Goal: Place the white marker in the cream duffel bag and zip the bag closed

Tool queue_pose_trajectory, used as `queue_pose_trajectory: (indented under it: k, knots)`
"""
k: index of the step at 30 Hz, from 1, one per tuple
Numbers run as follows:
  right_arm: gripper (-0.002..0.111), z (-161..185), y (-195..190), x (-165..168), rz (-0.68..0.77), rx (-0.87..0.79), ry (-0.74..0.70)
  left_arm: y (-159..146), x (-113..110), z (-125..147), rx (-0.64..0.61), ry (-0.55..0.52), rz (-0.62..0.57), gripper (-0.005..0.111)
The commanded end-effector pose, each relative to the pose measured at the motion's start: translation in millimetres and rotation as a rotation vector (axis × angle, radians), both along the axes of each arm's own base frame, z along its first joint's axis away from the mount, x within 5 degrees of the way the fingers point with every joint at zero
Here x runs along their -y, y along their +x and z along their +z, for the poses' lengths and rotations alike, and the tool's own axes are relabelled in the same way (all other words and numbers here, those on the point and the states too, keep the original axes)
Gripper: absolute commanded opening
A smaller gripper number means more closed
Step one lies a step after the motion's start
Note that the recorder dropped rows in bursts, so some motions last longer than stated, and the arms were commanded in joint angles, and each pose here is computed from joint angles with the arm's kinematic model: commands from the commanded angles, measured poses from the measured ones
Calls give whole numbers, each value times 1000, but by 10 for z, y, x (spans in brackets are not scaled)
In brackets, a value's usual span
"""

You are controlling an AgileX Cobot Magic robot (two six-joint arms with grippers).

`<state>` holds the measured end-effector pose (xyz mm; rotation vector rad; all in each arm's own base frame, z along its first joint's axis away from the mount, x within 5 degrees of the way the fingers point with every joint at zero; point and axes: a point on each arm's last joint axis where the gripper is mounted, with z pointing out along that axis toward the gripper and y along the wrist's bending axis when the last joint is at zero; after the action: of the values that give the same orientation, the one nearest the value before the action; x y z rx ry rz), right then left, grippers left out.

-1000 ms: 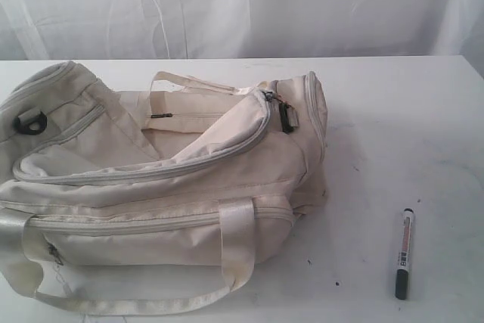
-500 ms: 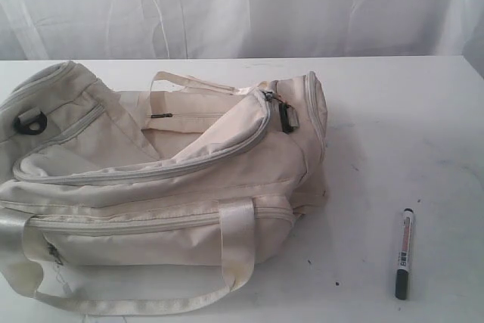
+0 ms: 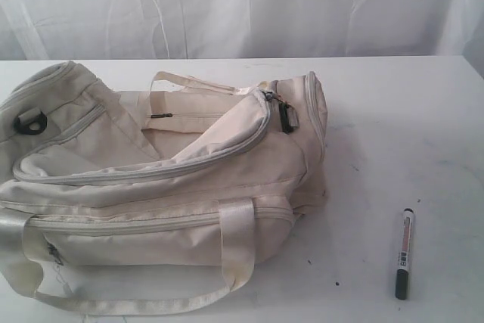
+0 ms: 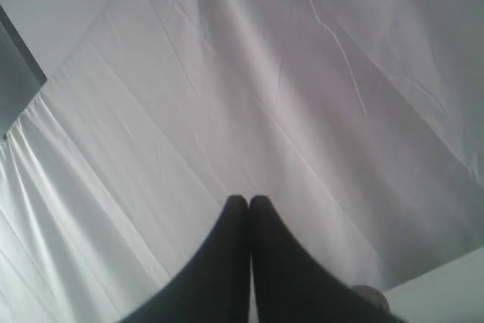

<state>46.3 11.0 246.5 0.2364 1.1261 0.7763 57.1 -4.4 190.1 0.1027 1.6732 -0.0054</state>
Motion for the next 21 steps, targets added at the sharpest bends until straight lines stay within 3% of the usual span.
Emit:
queue_pose_trajectory:
  k: [1, 3, 7, 9, 14, 21]
  knots:
    - [0, 40, -30, 8, -2, 65, 17, -1, -3, -8, 5, 1, 4, 16]
    - [0, 42, -31, 8, 11, 62, 40, 0, 0, 7, 15, -80, 9, 16]
    - [0, -45, 12, -1, 52, -63, 109, 3, 6, 76, 45, -706, 35, 16]
    - [0, -79, 30, -4, 72, -138, 153, 3, 8, 77, 30, -894, 44, 16]
    - [0, -84, 35, -4, 84, -178, 186, -7, 11, 146, 29, -1025, 41, 16]
    - [0, 201, -36, 9, 73, -170, 150, -40, 11, 358, 84, -1033, 9, 16]
